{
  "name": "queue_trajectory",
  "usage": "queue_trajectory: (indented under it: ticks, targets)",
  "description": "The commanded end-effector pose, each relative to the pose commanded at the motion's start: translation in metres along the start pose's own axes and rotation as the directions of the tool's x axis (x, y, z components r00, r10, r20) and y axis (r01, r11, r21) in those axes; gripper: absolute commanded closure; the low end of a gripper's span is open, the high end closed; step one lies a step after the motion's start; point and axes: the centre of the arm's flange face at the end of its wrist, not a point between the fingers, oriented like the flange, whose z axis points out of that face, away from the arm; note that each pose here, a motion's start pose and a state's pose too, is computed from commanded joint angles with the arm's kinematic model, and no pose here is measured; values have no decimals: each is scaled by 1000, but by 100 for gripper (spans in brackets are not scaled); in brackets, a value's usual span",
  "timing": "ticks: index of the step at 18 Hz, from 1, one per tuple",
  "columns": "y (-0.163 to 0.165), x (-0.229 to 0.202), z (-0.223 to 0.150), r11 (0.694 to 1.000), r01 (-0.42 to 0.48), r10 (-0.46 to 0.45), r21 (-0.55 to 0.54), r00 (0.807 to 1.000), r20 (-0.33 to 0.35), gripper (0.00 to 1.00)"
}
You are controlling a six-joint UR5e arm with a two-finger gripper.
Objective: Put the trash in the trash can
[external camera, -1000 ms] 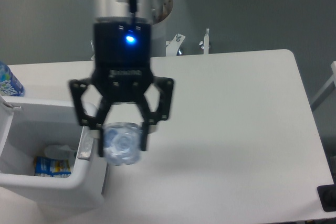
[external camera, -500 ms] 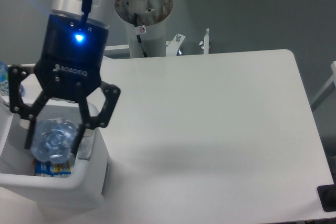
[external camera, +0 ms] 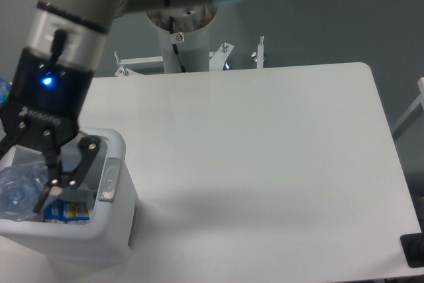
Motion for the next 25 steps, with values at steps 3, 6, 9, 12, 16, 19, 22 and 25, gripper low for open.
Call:
queue_trajectory:
  ticks: [3,6,9,12,16,19,22,25]
  targets:
    - [6,0,1,1000,-6,6,-8,1000,-1,30]
    - [8,0,0,1000,-23,23,-11,1000,1,9]
    - [8,2,-4,1000,-29,29,-7,1000,1,2]
    - [9,3,-10,1000,-28,28,-5,1000,5,0]
    - [4,-22,-22,1000,-6,5,12,999,39,0]
    - [1,-46,-29,1000,6,-7,21,998,67,0]
    - [10,-95,-38,998,55,-57,16,991,118,0]
    - [9,-120,-48,999,41,-44,19,988,147,0]
